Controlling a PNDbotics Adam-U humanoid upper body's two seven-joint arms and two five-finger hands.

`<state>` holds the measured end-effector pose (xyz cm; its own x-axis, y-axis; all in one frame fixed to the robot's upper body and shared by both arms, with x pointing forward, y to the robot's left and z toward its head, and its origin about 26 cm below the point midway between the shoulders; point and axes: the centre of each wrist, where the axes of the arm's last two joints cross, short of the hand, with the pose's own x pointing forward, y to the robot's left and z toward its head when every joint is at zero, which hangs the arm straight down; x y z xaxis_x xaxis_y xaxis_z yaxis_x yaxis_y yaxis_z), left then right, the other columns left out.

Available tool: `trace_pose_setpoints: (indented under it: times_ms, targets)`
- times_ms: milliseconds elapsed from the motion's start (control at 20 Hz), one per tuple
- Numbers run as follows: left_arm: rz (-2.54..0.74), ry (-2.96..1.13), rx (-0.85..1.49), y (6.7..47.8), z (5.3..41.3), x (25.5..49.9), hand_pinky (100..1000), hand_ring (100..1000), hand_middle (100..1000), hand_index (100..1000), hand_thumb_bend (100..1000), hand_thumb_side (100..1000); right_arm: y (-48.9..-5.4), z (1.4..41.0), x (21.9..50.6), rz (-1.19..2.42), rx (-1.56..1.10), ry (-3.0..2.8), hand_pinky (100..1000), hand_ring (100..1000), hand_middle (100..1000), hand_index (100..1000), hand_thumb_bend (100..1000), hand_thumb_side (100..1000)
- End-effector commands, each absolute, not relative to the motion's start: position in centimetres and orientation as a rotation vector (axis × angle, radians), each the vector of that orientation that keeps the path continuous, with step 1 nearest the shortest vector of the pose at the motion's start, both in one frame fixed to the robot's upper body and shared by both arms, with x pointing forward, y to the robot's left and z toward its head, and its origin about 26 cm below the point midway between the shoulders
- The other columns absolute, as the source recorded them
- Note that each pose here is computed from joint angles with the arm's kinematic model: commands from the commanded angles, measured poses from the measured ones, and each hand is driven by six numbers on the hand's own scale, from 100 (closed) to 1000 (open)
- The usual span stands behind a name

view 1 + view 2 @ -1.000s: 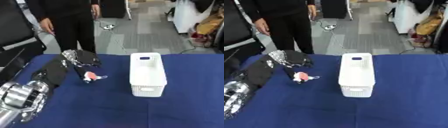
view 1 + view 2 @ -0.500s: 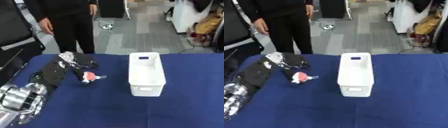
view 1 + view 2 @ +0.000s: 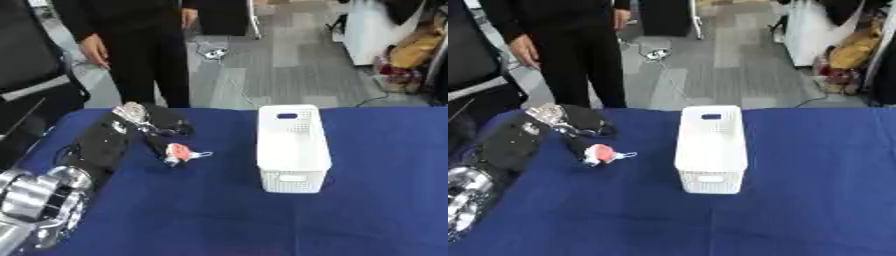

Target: Pick up objects on the table and place them in the box.

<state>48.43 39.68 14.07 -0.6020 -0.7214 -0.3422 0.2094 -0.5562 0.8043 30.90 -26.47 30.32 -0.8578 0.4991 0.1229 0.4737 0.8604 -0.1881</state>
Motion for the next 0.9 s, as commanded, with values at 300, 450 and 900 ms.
trace_pose_setpoints:
  times_ms: [300, 450, 900]
  targets:
    - [-2.064, -0.941, 0.970, 41.4, 16.0, 48.2, 1000, 976, 941, 954, 353, 1000, -26.4, 31.2, 30.6, 0.230, -0.763, -2.897, 227, 419, 449, 1000, 146, 1000]
    - [-2.042, -0.917, 0.982, 41.3, 16.0, 48.2, 1000, 989, 950, 960, 343, 1000, -26.4, 31.2, 30.6, 0.230, -0.760, -2.898, 227, 419, 449, 1000, 145, 1000]
    - [-1.943, -0.836, 1.026, 42.0, 15.0, 47.6, 1000, 1000, 962, 966, 344, 1000, -25.9, 31.5, 30.7, 0.228, -0.725, -2.914, 226, 419, 449, 1000, 146, 1000]
